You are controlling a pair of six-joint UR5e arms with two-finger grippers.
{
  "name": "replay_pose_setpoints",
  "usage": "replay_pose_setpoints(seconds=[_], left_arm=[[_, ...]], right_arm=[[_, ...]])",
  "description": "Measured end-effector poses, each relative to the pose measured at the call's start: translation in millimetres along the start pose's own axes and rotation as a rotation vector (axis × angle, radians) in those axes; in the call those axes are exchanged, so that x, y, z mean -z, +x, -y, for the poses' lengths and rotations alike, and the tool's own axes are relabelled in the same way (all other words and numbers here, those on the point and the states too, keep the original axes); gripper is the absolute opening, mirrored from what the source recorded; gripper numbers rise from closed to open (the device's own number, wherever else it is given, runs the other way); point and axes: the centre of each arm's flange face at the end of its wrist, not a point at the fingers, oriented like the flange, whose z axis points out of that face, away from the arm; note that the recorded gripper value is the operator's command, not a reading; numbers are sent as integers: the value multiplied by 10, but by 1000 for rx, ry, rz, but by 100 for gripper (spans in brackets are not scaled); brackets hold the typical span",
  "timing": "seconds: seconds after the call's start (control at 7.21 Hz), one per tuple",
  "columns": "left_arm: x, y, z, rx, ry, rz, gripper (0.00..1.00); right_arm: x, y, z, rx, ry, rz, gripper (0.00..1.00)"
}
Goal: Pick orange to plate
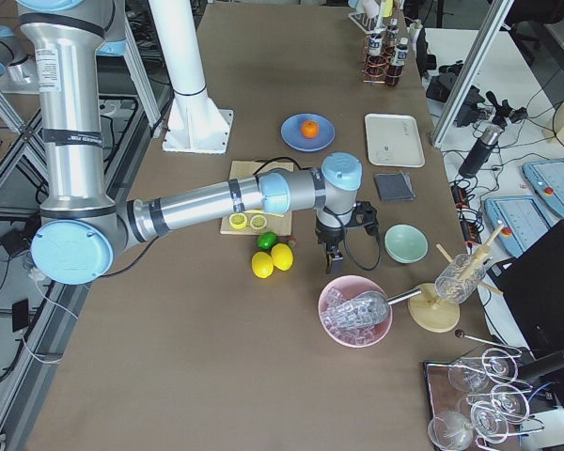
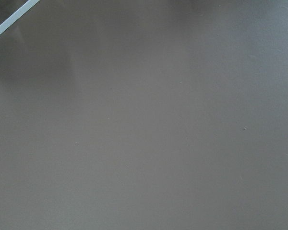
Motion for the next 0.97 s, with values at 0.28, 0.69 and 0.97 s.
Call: replay_pose_setpoints(seconds=[0.28, 0.69, 0.97], left_arm=[[-1, -2, 2, 0, 0, 0, 98], [-57, -57, -29, 14, -12, 4, 98], [-70, -73, -41, 17, -15, 7, 98]], right_arm=[[27, 571, -504, -42, -5, -7, 100], [-52, 802, -795, -94, -20, -6, 100], [-56, 815, -791, -95, -19, -5, 100]])
